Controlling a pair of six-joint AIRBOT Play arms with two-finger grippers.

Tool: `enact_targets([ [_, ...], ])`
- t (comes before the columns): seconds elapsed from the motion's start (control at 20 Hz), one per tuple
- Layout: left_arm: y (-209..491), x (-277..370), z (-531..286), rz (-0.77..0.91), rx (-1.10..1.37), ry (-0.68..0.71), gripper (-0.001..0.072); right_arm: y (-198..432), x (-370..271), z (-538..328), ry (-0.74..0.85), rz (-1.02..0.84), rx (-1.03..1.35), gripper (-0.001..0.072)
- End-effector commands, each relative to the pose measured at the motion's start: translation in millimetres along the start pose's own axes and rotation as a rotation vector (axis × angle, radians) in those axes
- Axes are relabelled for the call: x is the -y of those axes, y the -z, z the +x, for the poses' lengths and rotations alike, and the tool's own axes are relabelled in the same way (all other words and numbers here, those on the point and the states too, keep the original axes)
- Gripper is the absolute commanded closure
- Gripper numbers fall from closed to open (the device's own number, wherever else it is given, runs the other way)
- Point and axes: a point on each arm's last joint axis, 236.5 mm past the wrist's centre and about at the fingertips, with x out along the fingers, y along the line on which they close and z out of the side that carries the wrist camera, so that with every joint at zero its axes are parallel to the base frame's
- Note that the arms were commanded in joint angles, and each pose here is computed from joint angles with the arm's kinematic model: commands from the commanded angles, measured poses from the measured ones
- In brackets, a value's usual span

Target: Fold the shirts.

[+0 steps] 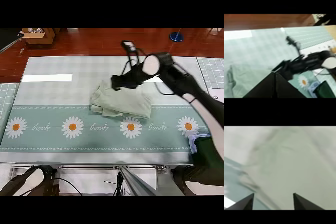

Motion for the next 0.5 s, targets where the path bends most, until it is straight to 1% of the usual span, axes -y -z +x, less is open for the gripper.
enact_targets([
  [0.0, 12.8, -24.4, -1.7, 0.016, -0.055, -0.101, 0.0669, 23.0, 132.6, -76.5, 0.349, 0.031, -0.115, 0.0173],
  [0.05, 16.1, -31.3, -2.3, 0.018, -0.070, -0.127, 0.0664, 31.0, 168.0, -101.3, 0.408, 0.072, -0.140, 0.0173],
  [0.1, 19.0, -37.1, -3.1, 0.021, -0.083, -0.150, 0.0610, 41.5, 198.2, -122.2, 0.430, 0.140, -0.163, 0.0173],
  [0.15, 20.5, -40.3, -3.9, 0.023, -0.090, -0.164, 0.0541, 52.2, 218.9, -134.1, 0.419, 0.214, -0.178, 0.0172],
  [0.2, 21.0, -41.5, -4.2, 0.024, -0.092, -0.169, 0.0490, 63.5, 233.5, -138.1, 0.377, 0.299, -0.184, 0.0165],
  [0.25, 21.1, -41.8, -4.1, 0.024, -0.093, -0.169, 0.0490, 75.1, 241.2, -134.5, 0.315, 0.377, -0.192, 0.0155],
  [0.35, 21.1, -41.9, -3.9, 0.023, -0.093, -0.169, 0.0490, 90.2, 237.5, -112.1, 0.159, 0.467, -0.194, 0.0097],
  [0.45, 21.2, -41.9, -4.0, 0.022, -0.093, -0.169, 0.0491, 95.1, 225.5, -80.8, 0.032, 0.524, -0.159, 0.0097],
])
